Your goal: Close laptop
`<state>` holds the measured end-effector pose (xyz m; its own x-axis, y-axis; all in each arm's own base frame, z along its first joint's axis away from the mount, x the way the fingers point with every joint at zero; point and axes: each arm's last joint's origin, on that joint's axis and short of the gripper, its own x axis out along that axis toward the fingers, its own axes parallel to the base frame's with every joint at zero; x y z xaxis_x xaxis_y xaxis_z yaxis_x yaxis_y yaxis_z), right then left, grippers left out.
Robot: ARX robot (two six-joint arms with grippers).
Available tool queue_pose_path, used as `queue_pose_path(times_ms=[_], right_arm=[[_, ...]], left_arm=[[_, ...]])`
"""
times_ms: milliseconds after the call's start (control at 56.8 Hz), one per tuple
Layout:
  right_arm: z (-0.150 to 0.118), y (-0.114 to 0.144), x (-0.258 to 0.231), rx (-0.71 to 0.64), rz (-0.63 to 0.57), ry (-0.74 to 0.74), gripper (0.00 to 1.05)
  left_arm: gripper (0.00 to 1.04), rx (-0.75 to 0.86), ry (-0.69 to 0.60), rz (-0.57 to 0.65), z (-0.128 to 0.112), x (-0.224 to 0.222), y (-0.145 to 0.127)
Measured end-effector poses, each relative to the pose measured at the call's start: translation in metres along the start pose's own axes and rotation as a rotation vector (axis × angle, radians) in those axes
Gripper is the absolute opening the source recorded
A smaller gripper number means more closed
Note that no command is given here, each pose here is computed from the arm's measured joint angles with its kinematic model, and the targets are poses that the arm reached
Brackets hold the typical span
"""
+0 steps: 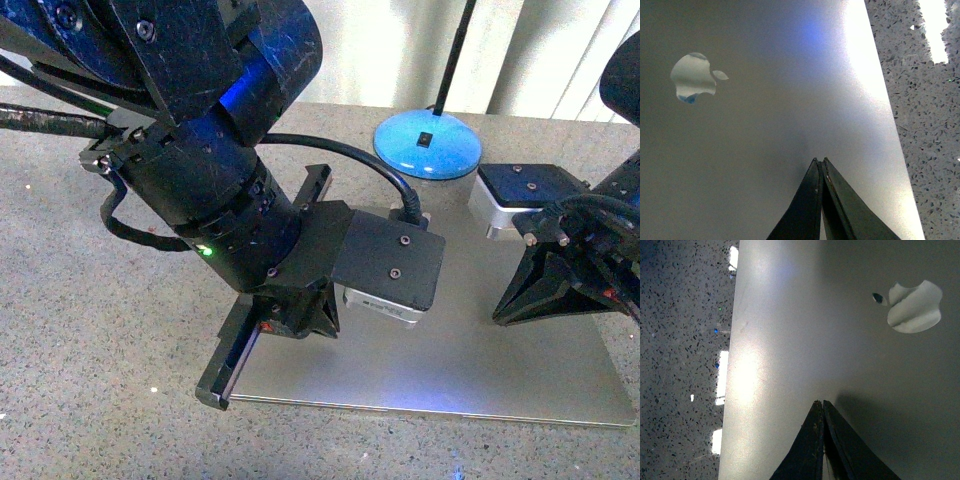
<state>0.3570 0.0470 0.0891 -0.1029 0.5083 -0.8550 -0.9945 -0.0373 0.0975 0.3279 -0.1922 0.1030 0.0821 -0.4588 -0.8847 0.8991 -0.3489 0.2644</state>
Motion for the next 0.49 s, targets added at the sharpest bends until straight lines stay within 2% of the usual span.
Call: queue_pose_path(times_ms=[493], right_arm=[[-0.009, 0.006, 0.015, 0.01, 0.015, 0.009, 0.03]], left_arm=[[0.04, 0.001, -0.004, -0.038, 0.001, 0.013, -0.01]])
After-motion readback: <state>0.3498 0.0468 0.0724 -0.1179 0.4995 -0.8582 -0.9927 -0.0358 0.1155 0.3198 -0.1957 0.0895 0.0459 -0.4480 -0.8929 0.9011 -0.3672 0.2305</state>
